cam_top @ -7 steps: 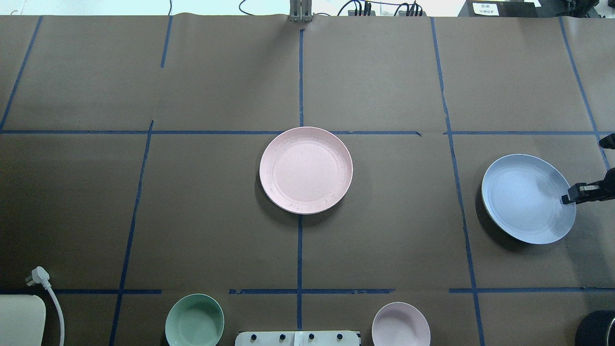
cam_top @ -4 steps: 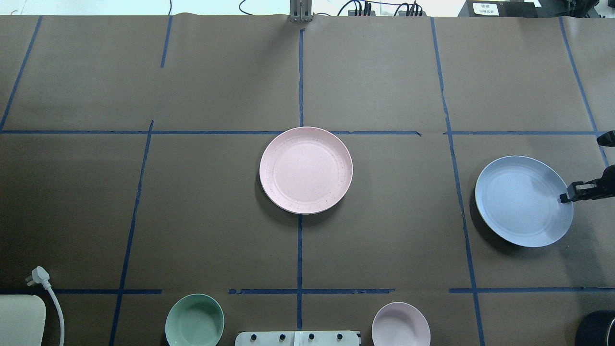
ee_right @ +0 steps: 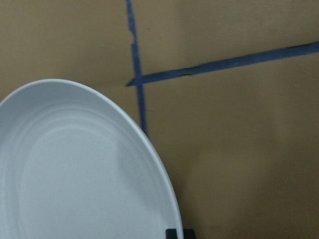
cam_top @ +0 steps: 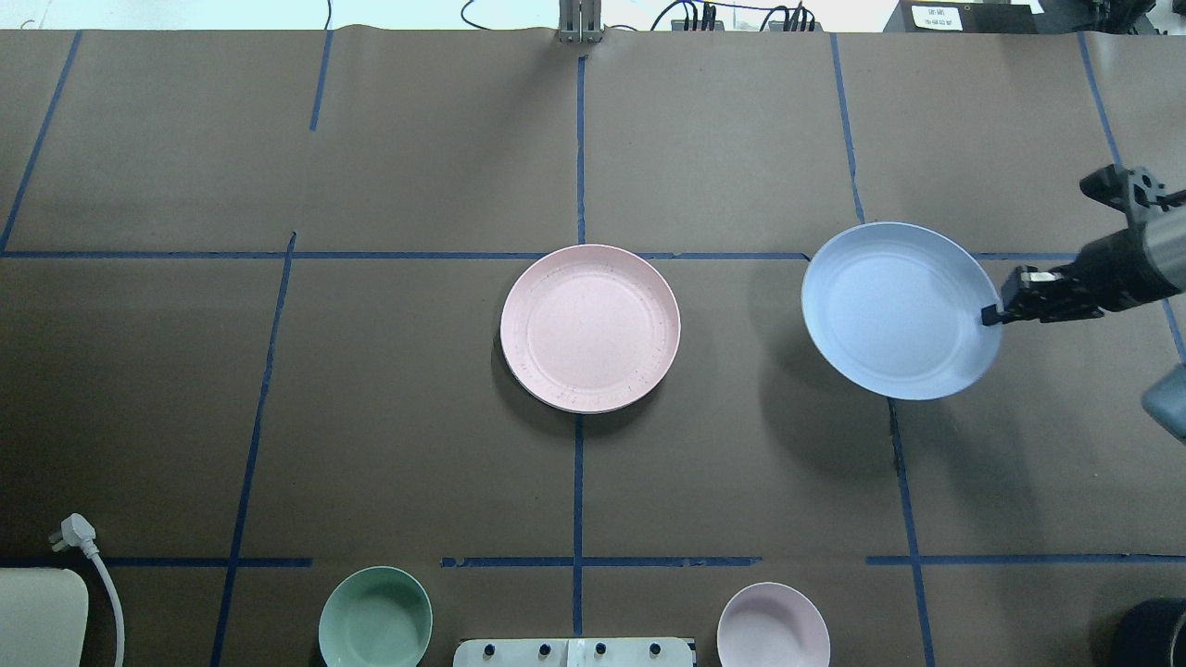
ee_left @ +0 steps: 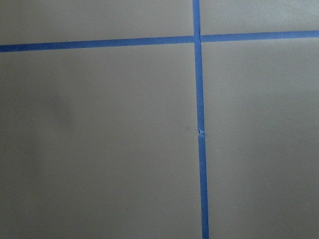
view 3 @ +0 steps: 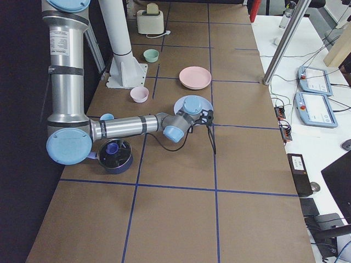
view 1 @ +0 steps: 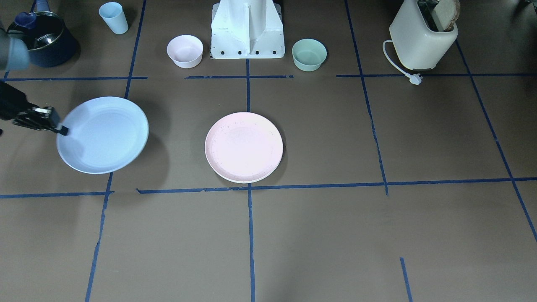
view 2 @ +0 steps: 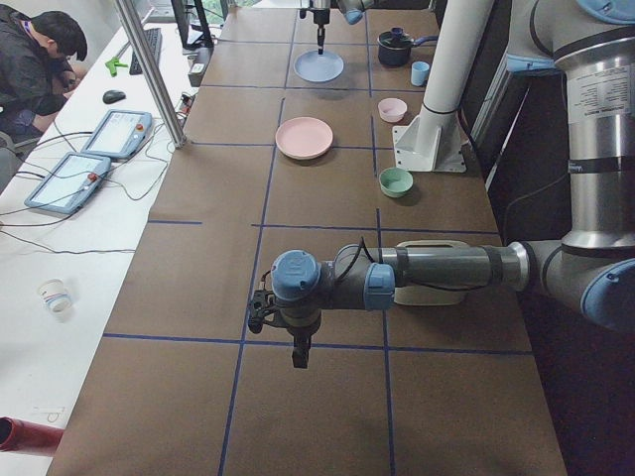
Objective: Stack three plates with pink and blue
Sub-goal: 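Lift the light blue plate with the right gripper and lower it onto the pink plate, then open the right gripper and withdraw it away from the stack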
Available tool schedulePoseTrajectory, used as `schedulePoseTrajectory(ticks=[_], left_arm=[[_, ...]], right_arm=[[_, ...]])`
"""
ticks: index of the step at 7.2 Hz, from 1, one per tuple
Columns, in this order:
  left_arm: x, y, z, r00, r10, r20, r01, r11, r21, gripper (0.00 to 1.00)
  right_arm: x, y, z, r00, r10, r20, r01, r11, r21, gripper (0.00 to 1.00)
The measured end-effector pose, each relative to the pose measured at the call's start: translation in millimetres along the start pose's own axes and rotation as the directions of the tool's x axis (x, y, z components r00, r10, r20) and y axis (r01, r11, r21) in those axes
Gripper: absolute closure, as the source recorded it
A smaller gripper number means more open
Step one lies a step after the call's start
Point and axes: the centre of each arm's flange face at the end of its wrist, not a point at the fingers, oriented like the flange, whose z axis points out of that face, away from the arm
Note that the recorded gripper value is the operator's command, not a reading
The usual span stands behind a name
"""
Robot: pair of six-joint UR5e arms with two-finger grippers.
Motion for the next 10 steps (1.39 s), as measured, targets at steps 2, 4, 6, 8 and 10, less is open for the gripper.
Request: schedulePoseTrajectory(ticks=[2, 4, 6, 8, 10], left_arm=[[0.4, -0.2, 0.2, 1.0, 0.001, -0.001, -0.001, 1.0, 0.0, 0.0], [0.7, -0.2, 0.2, 1.0, 0.002, -0.003, -0.002, 1.0, 0.0, 0.0], [0.8, -0.2, 0.2, 1.0, 0.002, -0.004, -0.002, 1.0, 0.0, 0.0], [0.9, -0.2, 0.2, 1.0, 0.002, -0.005, -0.002, 1.0, 0.0, 0.0], [0.7, -0.1, 0.4, 1.0, 0.001, -0.005, -0.001, 1.0, 0.0, 0.0]], right_arm=[[-132.1, -1.6, 57.9, 0.996, 0.085, 0.003, -0.085, 0.996, 0.012, 1.0], [-225.7, 22.1, 113.9, 0.994, 0.1, -0.051, -0.097, 0.994, 0.047, 1.0], [-263.6, 49.8, 147.4, 0.992, 0.112, -0.064, -0.107, 0.992, 0.073, 0.94], [-274.7, 64.9, 162.0, 0.99, 0.129, -0.065, -0.122, 0.988, 0.09, 0.0], [-281.0, 64.8, 161.9, 0.986, 0.156, -0.057, -0.15, 0.984, 0.095, 0.0]])
